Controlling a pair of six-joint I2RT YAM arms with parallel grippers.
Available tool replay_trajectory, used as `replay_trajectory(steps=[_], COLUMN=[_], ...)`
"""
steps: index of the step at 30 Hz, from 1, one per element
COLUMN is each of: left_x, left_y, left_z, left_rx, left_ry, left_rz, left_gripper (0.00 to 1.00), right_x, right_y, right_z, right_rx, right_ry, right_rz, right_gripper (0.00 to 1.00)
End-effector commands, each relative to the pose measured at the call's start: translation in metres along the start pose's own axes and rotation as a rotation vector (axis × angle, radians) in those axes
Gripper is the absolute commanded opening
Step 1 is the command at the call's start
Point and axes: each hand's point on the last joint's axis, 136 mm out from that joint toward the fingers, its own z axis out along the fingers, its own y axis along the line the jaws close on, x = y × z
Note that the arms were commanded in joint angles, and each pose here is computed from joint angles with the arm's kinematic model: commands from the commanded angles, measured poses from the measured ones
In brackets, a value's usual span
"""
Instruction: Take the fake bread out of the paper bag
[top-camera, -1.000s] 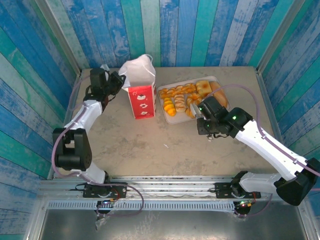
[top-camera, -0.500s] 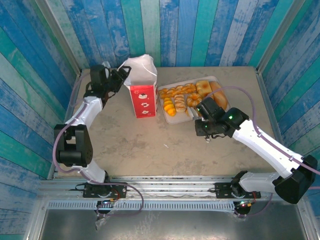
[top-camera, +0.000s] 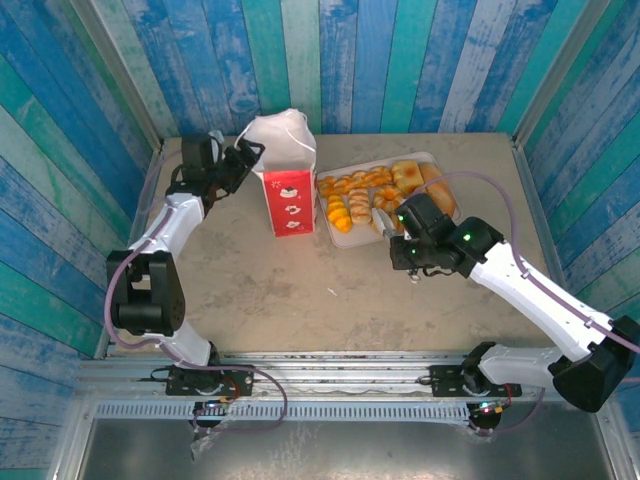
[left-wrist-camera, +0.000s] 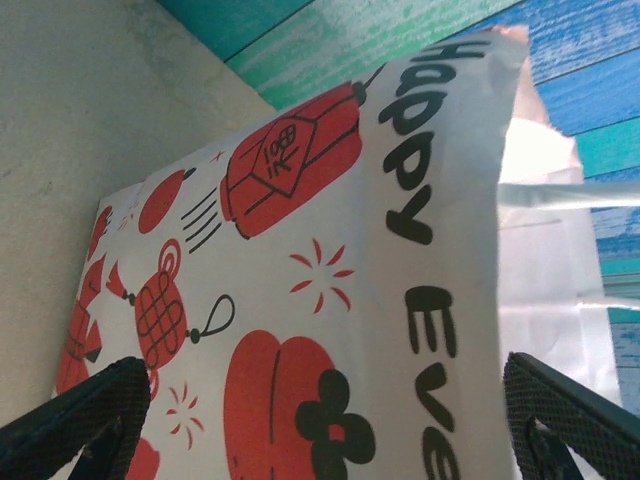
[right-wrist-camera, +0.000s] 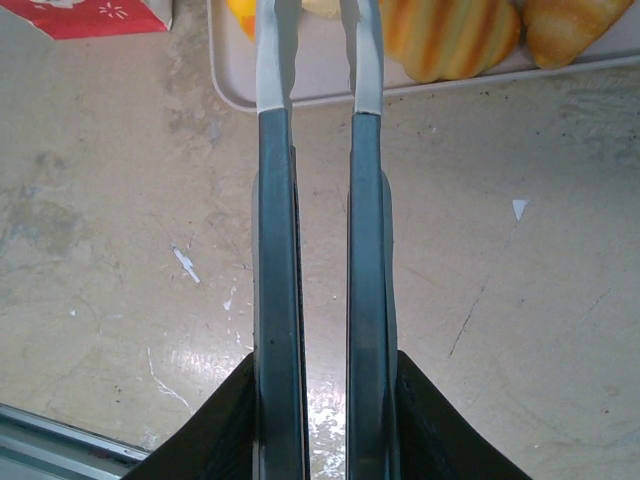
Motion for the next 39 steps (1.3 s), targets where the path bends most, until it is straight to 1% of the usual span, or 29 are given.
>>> replay_trajectory(steps=[1, 8, 12, 17, 21, 25, 30, 31, 36, 39], left_x=[-0.010, -0.005, 0.001, 0.003, 0.004, 0.014, 0.021, 0.022, 0.035, 0.036], left_y=[-0.033, -0.043, -0.049, -0.061, -0.064, -0.059, -0.065, -0.070, -0.072, -0.073], left_z=[-0.027, -0.031, -0.028, -0.036, -0.053, -0.069, -0.102, -0.113, -0.145, -0.169], left_rx=[0.051, 0.068, 0.046, 0.048, 0.038, 0.012, 0.013, 0.019, 0.033, 0.032], left_ry=[-0.022, 0.013, 0.039, 0.022, -0.004, 0.004, -0.044, -0.061, -0.096, -0.168], left_rz=[0.094, 0.179, 0.237, 0.286, 0.296, 0.299, 0.318, 0.328, 0.335, 0.332], left_gripper=[0.94, 0.94, 0.94, 0.94, 0.94, 0.94, 0.94, 0.94, 0.94, 0.94], right_x=[-0.005, 0.000, -0.001, 0.002, 0.010, 0.024, 0.049, 0.055, 0.079, 0.087], right_y=[0.001, -0.001, 0.003, -0.002, -0.014, -0.029, -0.047, -0.051, -0.068, -0.066], right_z=[-0.002, 0.012, 0.015, 0.020, 0.024, 0.022, 0.021, 0.022, 0.028, 0.037], right_rx=[-0.014, 0.009, -0.004, 0.019, 0.064, 0.103, 0.131, 0.138, 0.169, 0.152], right_ry=[-0.030, 0.001, 0.002, 0.007, 0.011, 0.008, 0.029, 0.031, 0.052, 0.066], right_rz=[0.005, 0.004, 0.004, 0.012, 0.028, 0.052, 0.083, 0.092, 0.135, 0.140], right_gripper=[0.33, 0.32, 0.32, 0.32, 0.32, 0.32, 0.32, 0.32, 0.34, 0.37])
